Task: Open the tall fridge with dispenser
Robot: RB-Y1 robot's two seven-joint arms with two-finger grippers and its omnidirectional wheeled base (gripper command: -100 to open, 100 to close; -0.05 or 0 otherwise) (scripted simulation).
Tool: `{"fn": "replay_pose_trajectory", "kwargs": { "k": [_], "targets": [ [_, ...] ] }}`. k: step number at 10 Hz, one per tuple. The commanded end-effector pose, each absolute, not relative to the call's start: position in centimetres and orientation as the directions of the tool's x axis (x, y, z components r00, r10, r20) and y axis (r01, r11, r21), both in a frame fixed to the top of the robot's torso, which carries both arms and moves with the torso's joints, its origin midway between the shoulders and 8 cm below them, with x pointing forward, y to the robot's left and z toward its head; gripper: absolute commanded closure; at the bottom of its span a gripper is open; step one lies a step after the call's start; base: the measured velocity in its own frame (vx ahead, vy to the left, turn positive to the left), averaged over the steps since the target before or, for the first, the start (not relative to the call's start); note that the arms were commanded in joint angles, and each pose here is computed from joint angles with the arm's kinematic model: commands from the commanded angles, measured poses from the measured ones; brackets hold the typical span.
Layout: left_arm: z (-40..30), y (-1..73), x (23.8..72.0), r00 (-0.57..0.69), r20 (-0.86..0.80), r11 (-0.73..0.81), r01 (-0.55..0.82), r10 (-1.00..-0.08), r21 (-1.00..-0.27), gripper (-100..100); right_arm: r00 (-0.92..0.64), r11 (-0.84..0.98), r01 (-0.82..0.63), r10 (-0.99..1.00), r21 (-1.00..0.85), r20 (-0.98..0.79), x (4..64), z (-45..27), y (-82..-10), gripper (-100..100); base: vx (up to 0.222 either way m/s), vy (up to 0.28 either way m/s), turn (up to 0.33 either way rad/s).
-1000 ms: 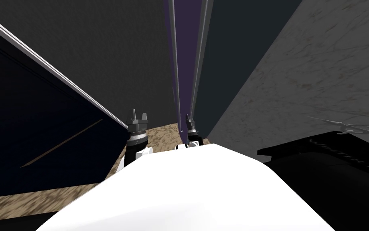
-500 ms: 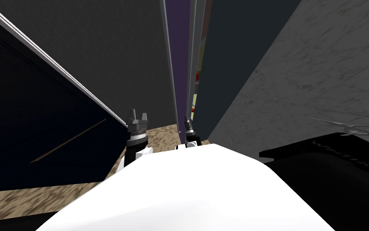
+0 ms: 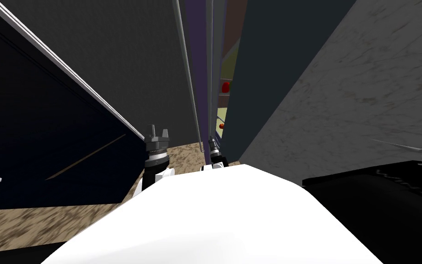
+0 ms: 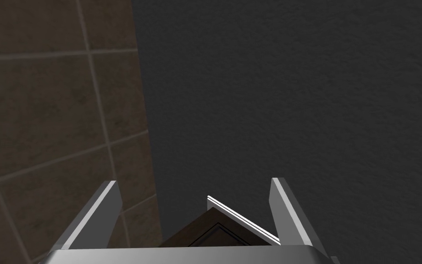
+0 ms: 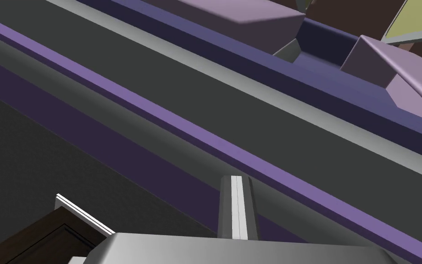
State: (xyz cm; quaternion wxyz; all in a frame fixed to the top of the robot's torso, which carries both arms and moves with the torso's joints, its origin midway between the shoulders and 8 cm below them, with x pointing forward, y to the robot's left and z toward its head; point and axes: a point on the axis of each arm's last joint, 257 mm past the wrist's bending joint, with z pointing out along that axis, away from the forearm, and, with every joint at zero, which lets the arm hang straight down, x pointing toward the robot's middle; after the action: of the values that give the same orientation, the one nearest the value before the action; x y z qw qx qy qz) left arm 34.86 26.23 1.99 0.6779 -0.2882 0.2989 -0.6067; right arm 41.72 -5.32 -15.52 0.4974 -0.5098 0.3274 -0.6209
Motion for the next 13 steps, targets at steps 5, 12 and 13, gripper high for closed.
{"fn": "replay_pose_trajectory", "kwargs": {
  "k": [5,12,13],
  "targets": [
    [2.0,26.2,34.9,0.085,-0.055,0.098,0.65,-0.995,-0.753,0,0.025,-0.281,0.29,-0.953,-0.915,0.301,42.0,-14.7,-4.5,100,-0.005,-0.002,-0.012],
    [2.0,26.2,34.9,0.085,-0.055,0.098,0.65,-0.995,-0.753,0,0.029,-0.455,0.414,-0.859,-0.788,0.511,41.3,-13.0,-1.6,-100,-0.001,0.042,-0.007],
    [2.0,26.2,34.9,0.085,-0.055,0.098,0.65,-0.995,-0.753,0,0.022,-0.506,0.456,-0.816,-0.732,0.578,41.1,-12.5,-0.5,-100,0.032,0.094,-0.056]
  ]
}}
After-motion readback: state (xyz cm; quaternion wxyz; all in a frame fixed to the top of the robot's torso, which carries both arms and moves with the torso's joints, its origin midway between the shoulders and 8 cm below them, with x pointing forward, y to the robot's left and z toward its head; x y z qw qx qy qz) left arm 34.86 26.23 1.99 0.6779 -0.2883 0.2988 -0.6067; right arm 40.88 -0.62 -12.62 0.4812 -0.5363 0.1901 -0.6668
